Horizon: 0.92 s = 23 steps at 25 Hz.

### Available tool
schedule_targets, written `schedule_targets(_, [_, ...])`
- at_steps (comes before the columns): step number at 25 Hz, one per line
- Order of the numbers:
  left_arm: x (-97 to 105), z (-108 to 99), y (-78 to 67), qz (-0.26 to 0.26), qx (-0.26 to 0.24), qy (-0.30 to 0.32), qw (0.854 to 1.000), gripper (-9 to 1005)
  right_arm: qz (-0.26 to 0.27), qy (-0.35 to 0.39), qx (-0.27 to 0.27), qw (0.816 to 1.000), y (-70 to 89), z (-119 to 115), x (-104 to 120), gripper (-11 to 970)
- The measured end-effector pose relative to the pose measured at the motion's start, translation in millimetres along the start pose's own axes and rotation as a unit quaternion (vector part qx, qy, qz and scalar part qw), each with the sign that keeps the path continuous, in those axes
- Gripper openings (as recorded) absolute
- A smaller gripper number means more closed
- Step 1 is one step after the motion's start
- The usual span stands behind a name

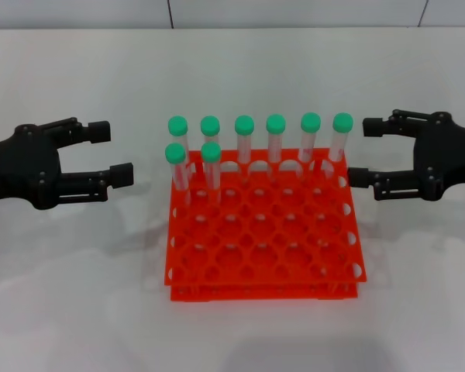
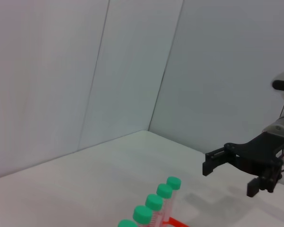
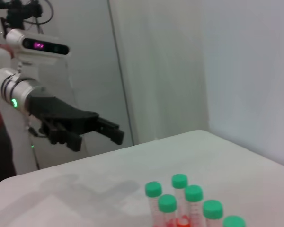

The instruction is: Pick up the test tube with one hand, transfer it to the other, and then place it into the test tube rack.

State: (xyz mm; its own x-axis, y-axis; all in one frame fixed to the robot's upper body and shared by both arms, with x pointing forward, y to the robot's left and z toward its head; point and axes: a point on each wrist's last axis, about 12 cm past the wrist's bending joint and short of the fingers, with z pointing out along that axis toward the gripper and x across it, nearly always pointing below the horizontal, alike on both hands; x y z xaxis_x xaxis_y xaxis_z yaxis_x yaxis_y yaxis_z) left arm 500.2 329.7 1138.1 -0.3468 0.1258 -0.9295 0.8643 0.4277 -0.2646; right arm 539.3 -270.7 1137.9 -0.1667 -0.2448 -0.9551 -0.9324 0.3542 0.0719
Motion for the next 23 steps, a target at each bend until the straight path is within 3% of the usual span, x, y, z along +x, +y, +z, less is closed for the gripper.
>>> schedule_targets(23, [-4.5, -0.2, 4.2, 0.006, -0.008, 0.0, 1.0, 887, -0.003, 0.001, -0.003, 1.0, -0.7, 3.8, -1.7, 861])
